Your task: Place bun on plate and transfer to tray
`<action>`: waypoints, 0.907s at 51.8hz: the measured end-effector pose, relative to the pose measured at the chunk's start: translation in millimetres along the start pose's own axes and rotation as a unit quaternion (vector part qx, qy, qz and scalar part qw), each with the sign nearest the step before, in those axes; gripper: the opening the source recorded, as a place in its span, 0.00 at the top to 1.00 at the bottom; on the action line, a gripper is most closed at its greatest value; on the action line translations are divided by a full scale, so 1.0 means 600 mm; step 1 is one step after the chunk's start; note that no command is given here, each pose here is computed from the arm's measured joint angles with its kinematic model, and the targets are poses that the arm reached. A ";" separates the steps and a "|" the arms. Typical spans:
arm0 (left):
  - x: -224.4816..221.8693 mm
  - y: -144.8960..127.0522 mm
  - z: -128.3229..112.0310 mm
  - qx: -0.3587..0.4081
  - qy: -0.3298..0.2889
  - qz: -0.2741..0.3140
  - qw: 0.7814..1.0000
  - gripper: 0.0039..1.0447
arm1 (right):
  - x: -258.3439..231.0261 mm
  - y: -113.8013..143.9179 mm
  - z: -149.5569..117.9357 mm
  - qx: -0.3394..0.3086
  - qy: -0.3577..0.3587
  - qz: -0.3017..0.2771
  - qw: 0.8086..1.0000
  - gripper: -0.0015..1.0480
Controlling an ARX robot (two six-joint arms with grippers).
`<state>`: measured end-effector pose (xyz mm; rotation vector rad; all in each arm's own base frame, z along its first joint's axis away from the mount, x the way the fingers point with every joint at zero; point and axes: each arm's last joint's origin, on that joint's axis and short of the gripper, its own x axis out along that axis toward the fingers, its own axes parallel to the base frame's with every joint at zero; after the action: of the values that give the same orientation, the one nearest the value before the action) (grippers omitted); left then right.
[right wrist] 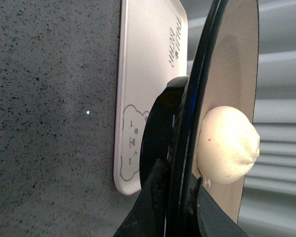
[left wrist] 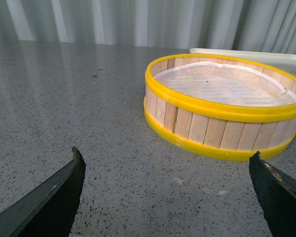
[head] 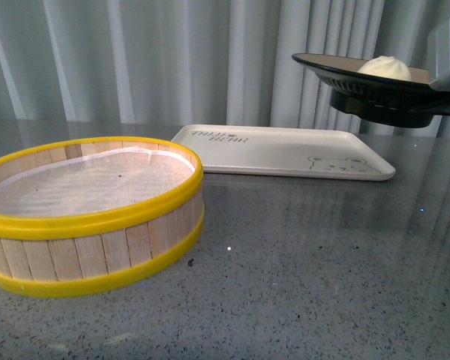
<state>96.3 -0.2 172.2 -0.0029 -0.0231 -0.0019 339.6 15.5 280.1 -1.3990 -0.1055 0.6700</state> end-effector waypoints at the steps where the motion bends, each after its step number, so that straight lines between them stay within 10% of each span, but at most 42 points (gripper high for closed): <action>1: 0.000 0.000 0.000 0.000 0.000 0.000 1.000 0.06 | 0.003 0.000 -0.002 -0.001 0.000 0.001 1.000 0.97; 20: 0.000 0.000 0.000 0.000 0.000 0.000 1.000 0.06 | 0.115 -0.028 -0.087 -0.016 0.031 0.010 0.999 0.97; 47: 0.000 0.000 0.000 0.000 0.000 0.000 1.000 0.06 | 0.223 -0.039 -0.091 0.019 0.002 0.040 0.999 0.97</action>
<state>96.3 -0.2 172.2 -0.0029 -0.0231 -0.0019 481.7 33.3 248.8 -1.3734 -0.0325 0.7315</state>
